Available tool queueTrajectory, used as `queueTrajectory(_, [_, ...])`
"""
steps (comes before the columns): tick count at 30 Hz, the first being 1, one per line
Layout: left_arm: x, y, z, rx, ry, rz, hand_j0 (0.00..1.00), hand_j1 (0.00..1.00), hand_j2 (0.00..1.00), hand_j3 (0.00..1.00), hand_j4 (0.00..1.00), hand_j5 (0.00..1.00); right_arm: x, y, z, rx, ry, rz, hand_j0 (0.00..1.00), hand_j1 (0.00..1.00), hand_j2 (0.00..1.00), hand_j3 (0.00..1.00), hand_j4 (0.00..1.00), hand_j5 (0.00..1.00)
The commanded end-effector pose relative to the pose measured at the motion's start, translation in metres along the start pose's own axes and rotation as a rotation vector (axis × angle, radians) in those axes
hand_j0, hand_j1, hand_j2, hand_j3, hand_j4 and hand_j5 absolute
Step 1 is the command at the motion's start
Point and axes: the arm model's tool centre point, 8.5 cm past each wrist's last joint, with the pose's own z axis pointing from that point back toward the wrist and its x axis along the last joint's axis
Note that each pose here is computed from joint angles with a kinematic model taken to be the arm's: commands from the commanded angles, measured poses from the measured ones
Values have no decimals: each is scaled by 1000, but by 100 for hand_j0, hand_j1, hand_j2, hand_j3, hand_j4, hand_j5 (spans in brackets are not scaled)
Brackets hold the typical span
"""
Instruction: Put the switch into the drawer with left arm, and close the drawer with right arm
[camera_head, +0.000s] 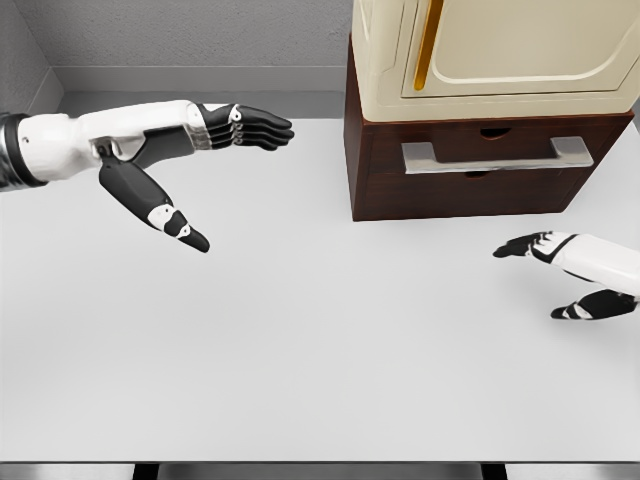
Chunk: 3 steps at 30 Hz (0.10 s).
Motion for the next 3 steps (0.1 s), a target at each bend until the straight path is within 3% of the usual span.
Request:
queueTrajectory(1, [1, 1, 0, 3, -5, 4, 100, 100, 100, 100, 100, 100, 5, -3, -1, 4, -12, 10, 100, 100, 100, 100, 100, 100])
queueTrajectory(3, [1, 1, 0, 3, -5, 4, 100, 100, 100, 100, 100, 100, 5, -3, -1, 4, -12, 10, 100, 100, 100, 100, 100, 100])
